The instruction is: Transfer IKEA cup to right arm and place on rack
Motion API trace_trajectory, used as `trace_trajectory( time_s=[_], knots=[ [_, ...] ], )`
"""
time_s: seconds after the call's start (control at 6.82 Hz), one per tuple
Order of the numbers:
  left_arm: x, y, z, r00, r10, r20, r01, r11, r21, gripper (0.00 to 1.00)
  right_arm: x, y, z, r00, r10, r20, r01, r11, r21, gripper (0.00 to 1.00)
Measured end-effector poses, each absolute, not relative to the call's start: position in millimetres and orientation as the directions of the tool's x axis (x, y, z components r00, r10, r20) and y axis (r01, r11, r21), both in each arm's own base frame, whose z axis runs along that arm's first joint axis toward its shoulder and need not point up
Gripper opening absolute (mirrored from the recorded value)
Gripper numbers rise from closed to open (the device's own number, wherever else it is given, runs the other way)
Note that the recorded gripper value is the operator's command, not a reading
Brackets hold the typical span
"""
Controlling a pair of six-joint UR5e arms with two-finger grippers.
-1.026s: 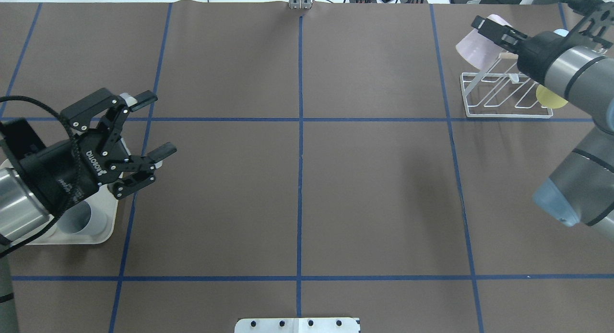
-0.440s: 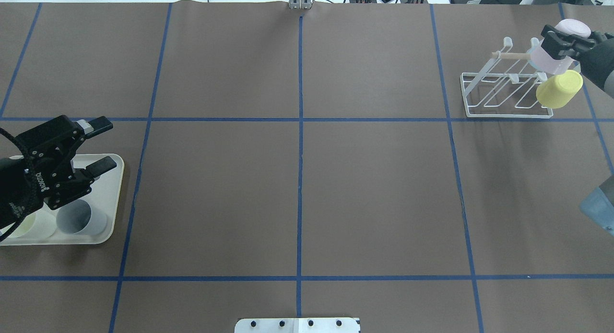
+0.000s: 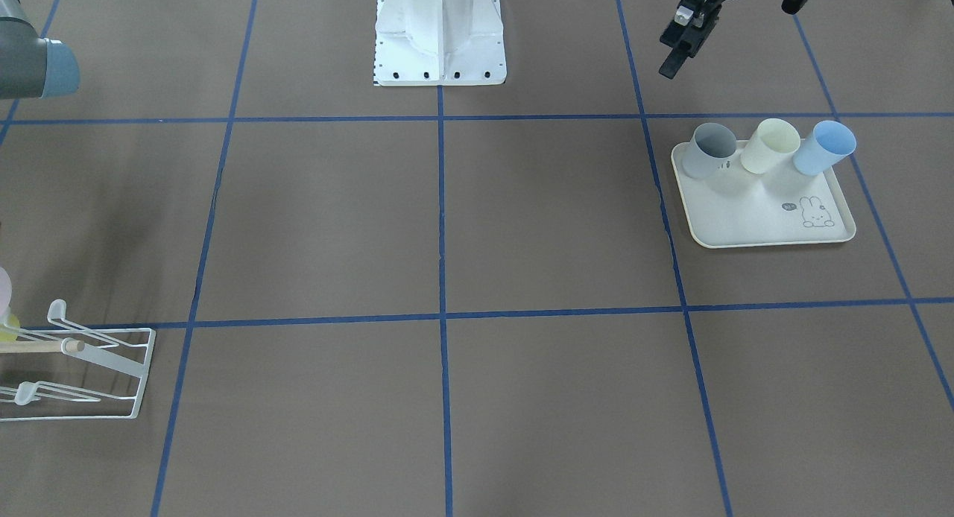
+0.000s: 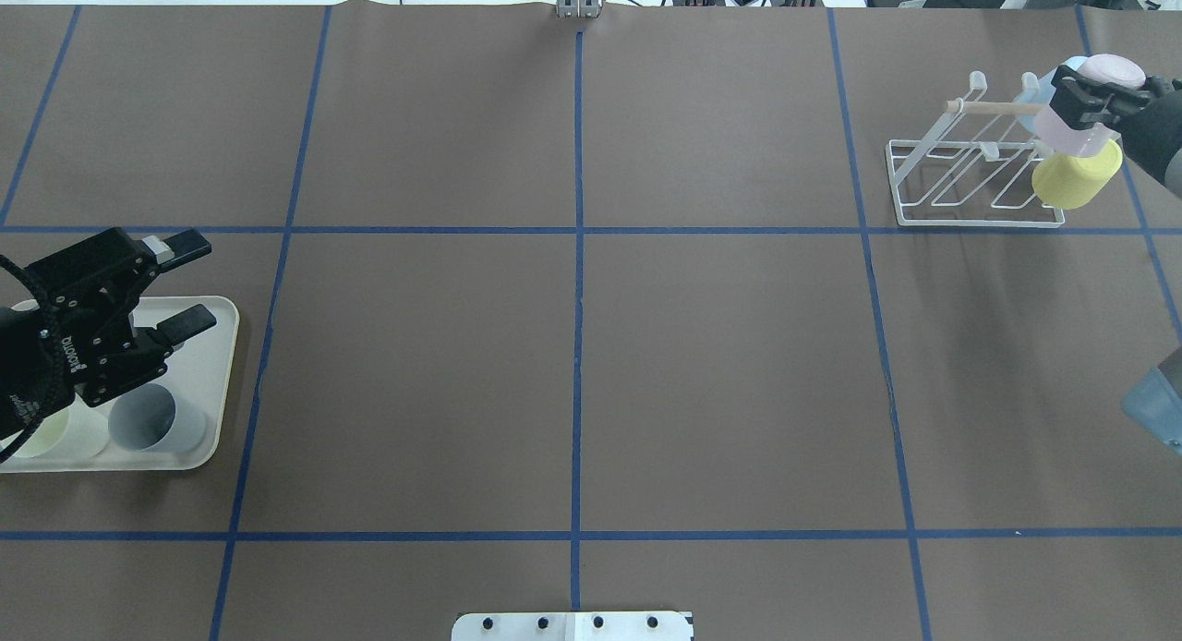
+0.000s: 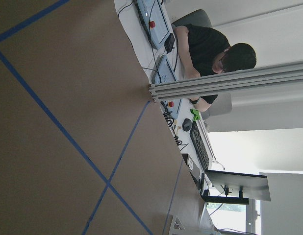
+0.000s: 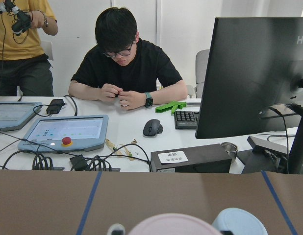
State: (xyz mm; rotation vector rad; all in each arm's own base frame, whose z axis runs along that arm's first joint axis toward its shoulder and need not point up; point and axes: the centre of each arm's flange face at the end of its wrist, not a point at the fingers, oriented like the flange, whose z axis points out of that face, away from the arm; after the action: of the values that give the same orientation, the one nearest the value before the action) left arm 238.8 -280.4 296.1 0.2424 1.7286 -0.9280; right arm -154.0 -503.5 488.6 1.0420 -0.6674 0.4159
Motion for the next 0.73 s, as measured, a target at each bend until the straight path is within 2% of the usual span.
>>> trace_trajectory(
  time_s=[0.73],
  knots=[
    [239.9, -279.5, 296.7, -0.368, -0.286, -0.884, 0.573, 0.680, -0.458, 1.00, -169.6, -502.1, 508.7, 0.746, 0.006, 0.666, -0.582, 0.490, 0.649, 0.00]
  ],
)
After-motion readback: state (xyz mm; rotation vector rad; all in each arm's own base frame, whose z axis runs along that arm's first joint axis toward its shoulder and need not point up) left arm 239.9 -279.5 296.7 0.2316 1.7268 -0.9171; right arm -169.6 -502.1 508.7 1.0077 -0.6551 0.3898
